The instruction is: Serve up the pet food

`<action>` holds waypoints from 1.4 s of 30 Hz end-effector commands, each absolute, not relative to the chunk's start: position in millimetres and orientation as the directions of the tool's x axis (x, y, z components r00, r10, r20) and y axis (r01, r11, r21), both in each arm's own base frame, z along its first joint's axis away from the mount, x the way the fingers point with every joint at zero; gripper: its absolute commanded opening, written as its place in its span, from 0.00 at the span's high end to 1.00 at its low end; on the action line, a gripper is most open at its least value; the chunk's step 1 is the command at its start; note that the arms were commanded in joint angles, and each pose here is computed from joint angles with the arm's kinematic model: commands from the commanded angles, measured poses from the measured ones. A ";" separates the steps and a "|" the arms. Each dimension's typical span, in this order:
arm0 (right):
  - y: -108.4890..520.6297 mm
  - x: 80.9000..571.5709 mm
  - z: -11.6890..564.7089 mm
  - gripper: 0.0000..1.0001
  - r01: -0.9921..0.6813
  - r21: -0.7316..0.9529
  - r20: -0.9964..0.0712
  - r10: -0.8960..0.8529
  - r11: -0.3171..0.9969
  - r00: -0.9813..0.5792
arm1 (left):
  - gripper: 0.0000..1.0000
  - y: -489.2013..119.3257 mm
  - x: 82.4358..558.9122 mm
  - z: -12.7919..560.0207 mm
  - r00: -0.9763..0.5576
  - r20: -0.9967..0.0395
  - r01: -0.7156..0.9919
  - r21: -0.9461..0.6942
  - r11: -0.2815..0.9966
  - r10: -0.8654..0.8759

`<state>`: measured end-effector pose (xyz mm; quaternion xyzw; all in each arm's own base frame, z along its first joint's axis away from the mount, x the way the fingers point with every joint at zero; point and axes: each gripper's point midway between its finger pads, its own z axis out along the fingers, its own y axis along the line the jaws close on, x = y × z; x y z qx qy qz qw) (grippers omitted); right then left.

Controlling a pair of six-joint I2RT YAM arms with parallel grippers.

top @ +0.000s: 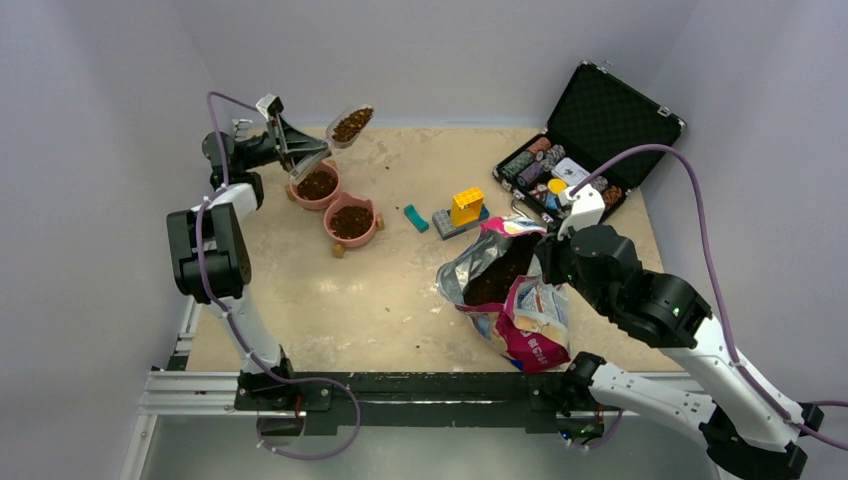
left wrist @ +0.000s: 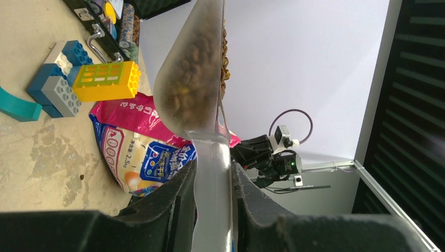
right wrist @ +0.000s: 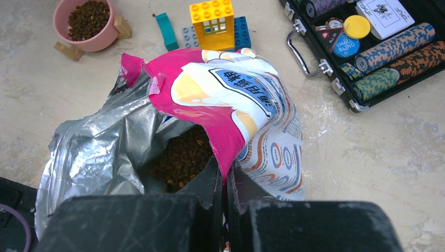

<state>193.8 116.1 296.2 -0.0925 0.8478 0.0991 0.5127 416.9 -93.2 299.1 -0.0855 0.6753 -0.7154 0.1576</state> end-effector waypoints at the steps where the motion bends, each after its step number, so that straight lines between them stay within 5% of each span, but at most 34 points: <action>1: 117.4 194.9 314.4 1.00 -0.267 0.097 -0.908 -0.025 0.959 -0.419 | 1.00 -72.9 416.9 300.8 -0.898 -0.196 0.218 -0.976 -0.010 -0.395; 42: 112.8 187.4 303.5 1.00 -0.273 0.111 -0.904 -0.017 0.956 -0.428 | 1.00 0.7 418.1 191.9 -0.771 -0.052 0.006 -0.997 0.075 -0.634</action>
